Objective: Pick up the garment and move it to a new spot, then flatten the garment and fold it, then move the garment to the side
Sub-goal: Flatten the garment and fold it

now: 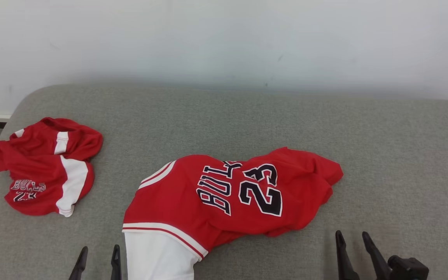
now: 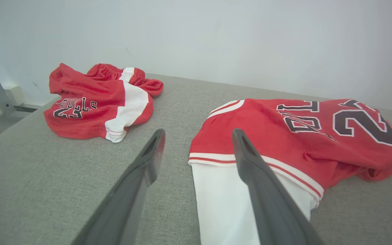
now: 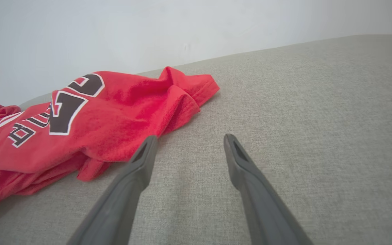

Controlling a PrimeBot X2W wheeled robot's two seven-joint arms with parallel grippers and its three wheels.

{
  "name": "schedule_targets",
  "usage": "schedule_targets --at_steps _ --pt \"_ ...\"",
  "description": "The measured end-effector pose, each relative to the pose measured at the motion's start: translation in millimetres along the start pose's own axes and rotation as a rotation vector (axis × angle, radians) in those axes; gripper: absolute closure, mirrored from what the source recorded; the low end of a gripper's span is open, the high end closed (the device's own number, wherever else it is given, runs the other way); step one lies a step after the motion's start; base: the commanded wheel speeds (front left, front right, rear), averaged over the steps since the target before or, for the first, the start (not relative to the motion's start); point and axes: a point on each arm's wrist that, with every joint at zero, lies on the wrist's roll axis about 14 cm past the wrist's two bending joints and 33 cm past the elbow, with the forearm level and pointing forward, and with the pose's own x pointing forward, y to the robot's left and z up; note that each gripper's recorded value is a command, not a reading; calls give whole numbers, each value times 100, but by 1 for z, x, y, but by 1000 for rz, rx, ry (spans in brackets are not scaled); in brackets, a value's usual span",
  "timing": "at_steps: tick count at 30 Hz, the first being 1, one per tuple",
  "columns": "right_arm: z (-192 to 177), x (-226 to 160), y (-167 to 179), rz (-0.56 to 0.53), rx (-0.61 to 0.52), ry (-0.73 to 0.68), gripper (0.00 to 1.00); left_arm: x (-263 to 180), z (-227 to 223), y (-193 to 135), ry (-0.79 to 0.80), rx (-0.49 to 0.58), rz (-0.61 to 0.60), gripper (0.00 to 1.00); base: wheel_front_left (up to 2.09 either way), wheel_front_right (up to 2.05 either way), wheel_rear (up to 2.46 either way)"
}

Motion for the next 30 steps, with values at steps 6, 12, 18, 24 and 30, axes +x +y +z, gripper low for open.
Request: schedule_targets --at_steps 6,12,18,24,30 --pt "-3 20 20 59 4 21 0 -6 4 6 -23 29 34 0 0 0 0" --pt "-9 41 37 109 -12 59 0 -12 0 15 -16 28 67 0 0 0 0" --pt "-43 54 41 104 19 198 0 -17 -3 23 -6 23 97 0 0 0 0" --pt "-40 71 54 136 21 201 100 -16 -6 27 5 23 112 0 0 0 0" --pt "-26 60 45 122 15 134 100 -12 -9 22 10 -2 95 0 0 0 0"
